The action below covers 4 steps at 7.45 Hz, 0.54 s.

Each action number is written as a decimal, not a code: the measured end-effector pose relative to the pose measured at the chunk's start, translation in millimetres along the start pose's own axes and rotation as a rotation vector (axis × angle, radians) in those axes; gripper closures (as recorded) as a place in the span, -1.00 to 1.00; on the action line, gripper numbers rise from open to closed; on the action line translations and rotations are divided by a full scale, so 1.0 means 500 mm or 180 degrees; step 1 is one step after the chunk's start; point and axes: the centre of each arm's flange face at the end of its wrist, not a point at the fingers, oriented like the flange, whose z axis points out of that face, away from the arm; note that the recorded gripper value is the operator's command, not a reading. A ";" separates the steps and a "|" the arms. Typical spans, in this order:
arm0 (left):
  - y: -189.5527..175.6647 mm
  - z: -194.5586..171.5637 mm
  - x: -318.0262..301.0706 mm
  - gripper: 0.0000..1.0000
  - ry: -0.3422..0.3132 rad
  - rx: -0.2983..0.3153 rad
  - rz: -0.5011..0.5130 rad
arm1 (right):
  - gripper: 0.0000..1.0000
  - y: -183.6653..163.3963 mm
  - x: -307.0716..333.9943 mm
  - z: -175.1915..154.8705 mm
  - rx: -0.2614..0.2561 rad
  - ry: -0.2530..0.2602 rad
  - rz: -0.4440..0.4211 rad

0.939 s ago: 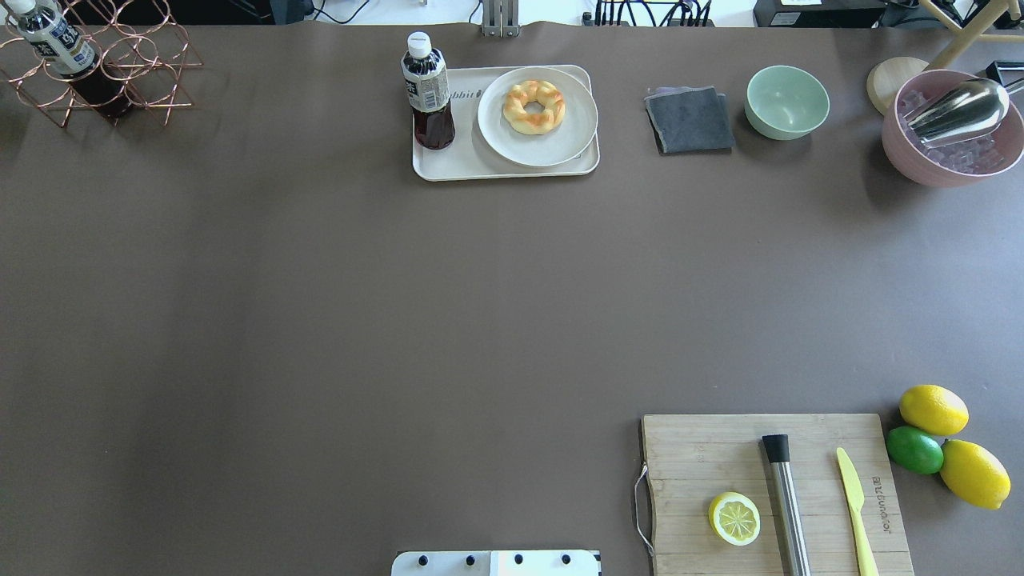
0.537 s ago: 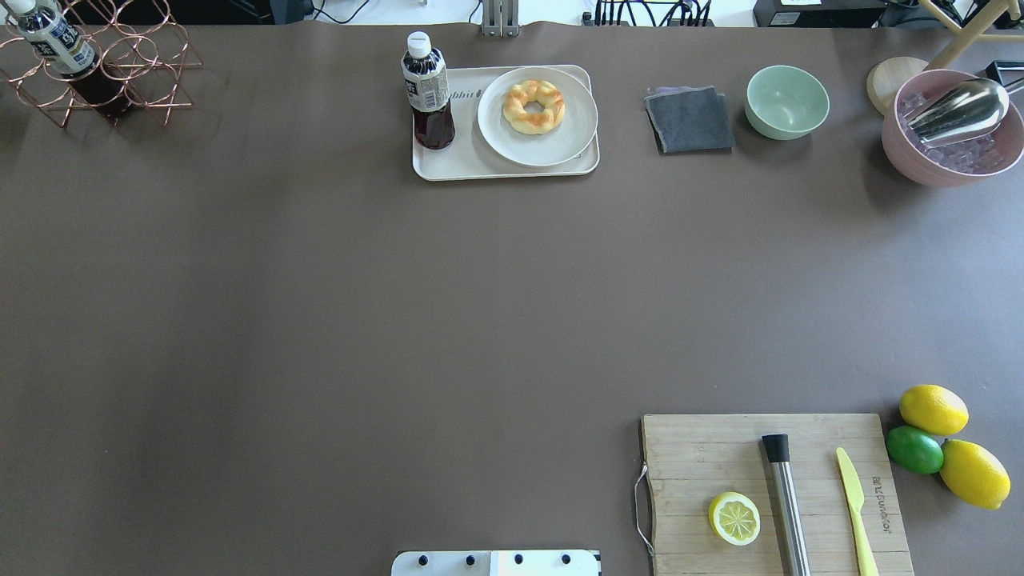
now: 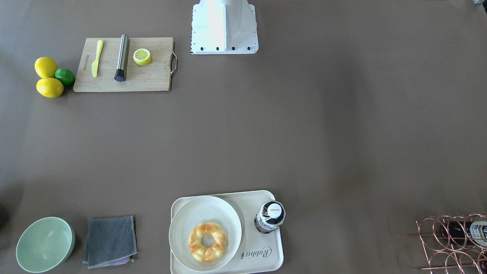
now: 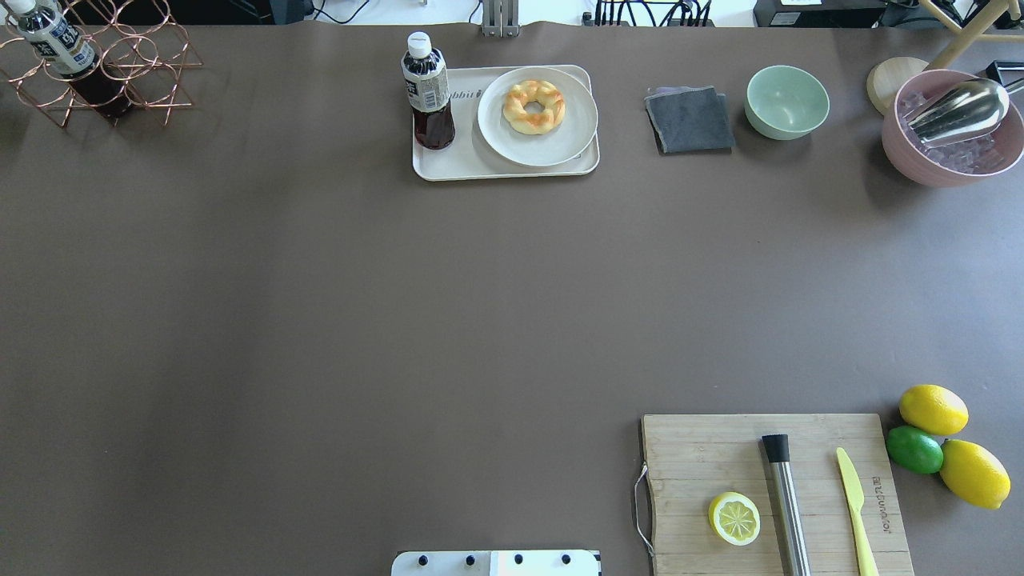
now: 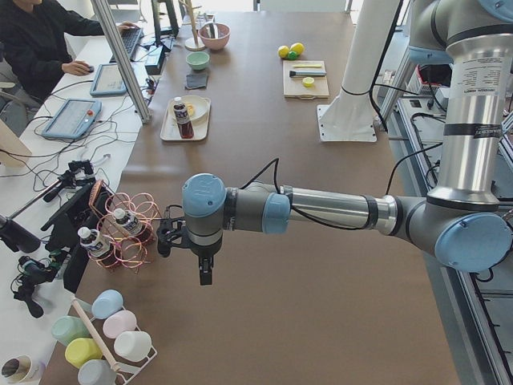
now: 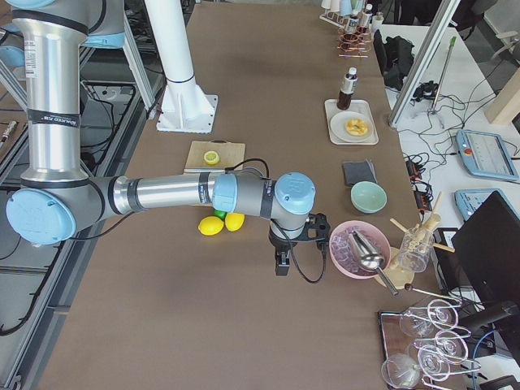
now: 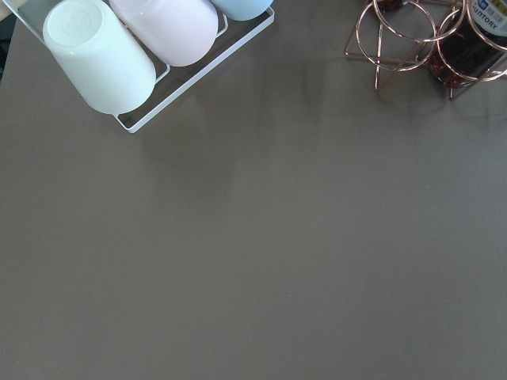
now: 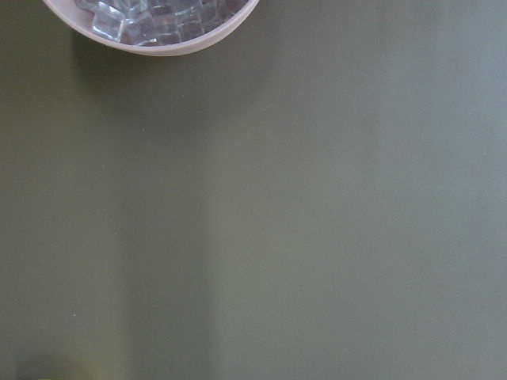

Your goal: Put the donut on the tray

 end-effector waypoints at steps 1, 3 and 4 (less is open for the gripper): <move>-0.006 -0.003 0.005 -0.96 -0.0004 -0.0034 0.0001 | -1.00 0.001 0.005 0.001 0.0000 -0.0011 0.0069; -0.010 0.001 0.009 -0.96 -0.0010 -0.0075 -0.0004 | -1.00 -0.001 0.011 -0.005 0.0021 -0.0015 0.0140; -0.013 0.003 0.009 -0.96 -0.0012 -0.0084 -0.0005 | -1.00 -0.004 0.011 -0.011 0.0042 -0.0015 0.0148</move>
